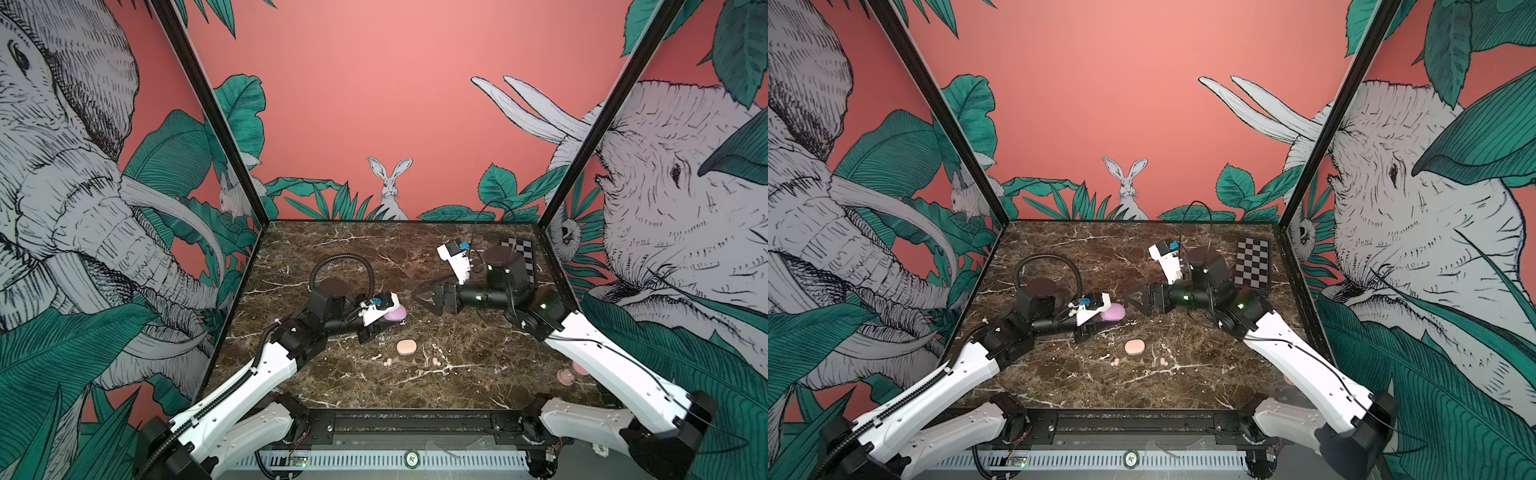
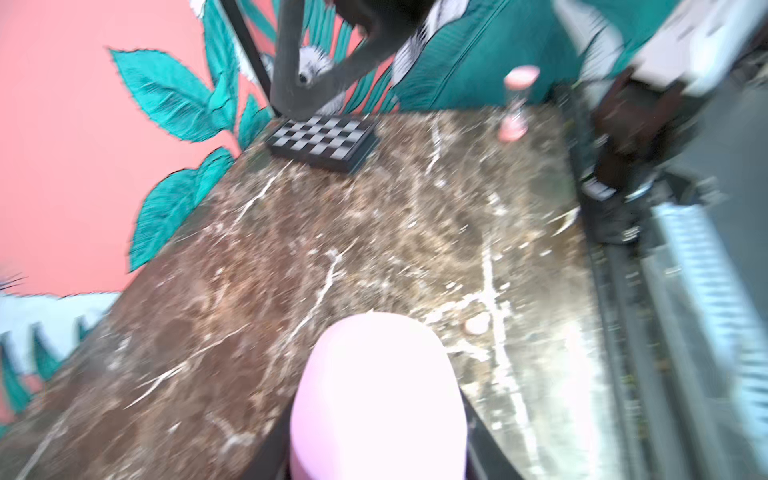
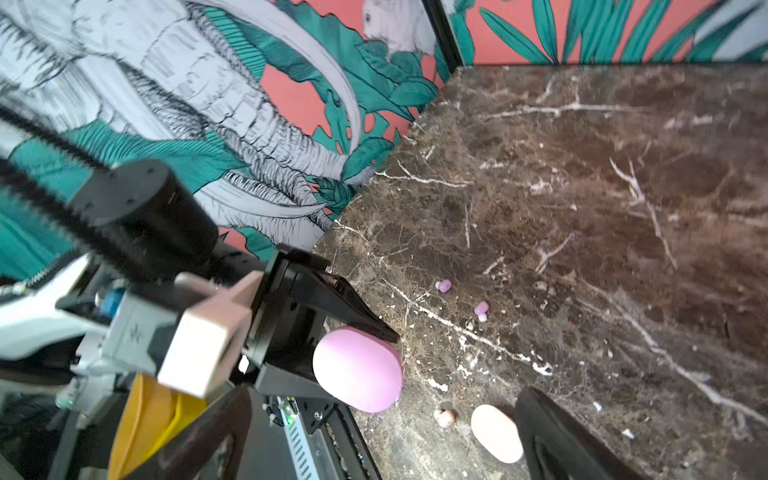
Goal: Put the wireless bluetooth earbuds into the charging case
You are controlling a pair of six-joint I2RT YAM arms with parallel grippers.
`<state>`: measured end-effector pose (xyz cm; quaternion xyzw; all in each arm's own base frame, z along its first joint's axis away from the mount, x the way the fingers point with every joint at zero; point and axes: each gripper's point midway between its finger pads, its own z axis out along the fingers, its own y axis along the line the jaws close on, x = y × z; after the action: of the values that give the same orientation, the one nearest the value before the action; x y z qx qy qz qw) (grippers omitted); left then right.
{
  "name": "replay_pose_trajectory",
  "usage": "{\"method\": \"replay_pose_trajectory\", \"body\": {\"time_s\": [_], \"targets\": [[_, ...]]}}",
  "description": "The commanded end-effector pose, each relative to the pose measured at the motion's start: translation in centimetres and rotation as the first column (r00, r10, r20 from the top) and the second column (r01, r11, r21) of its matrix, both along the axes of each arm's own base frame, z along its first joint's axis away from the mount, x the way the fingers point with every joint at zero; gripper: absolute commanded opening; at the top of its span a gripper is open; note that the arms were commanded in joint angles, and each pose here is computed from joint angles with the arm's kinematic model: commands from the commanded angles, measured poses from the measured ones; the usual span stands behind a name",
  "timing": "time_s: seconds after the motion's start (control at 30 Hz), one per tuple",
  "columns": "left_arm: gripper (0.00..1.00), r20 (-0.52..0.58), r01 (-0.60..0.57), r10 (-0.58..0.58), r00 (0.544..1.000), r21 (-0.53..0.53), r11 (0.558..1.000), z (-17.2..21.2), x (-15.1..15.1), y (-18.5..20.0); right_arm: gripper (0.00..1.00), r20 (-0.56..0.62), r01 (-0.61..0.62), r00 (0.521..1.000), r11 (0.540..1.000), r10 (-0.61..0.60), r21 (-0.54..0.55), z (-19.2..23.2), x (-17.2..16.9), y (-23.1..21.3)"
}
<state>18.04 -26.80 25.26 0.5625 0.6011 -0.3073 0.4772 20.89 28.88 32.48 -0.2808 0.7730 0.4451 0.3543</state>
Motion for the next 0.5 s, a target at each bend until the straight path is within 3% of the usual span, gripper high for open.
{"method": "replay_pose_trajectory", "body": {"time_s": [0.0,0.1,0.2,0.47], "targets": [[0.00,-0.221,0.123,-0.133,0.966,-0.057,0.991,1.2,-3.8,-0.3,0.98,0.190,-0.126,0.974,0.992,0.124,-0.002,0.4,-1.6,0.2],[0.00,-0.303,0.145,-0.156,0.940,-0.057,0.988,1.3,-4.6,-0.4,0.97,0.230,-0.221,0.950,0.975,0.212,0.015,0.8,-3.5,0.8],[0.00,-0.333,0.136,-0.146,0.931,-0.053,0.989,1.1,-4.6,-0.3,0.98,0.282,-0.287,0.915,0.957,0.288,-0.046,0.4,-5.4,1.3],[0.00,-0.379,0.159,-0.176,0.908,-0.076,0.984,0.8,-4.7,-0.8,0.98,0.347,-0.281,0.877,0.941,0.331,-0.188,-2.0,-6.5,2.1]]}}
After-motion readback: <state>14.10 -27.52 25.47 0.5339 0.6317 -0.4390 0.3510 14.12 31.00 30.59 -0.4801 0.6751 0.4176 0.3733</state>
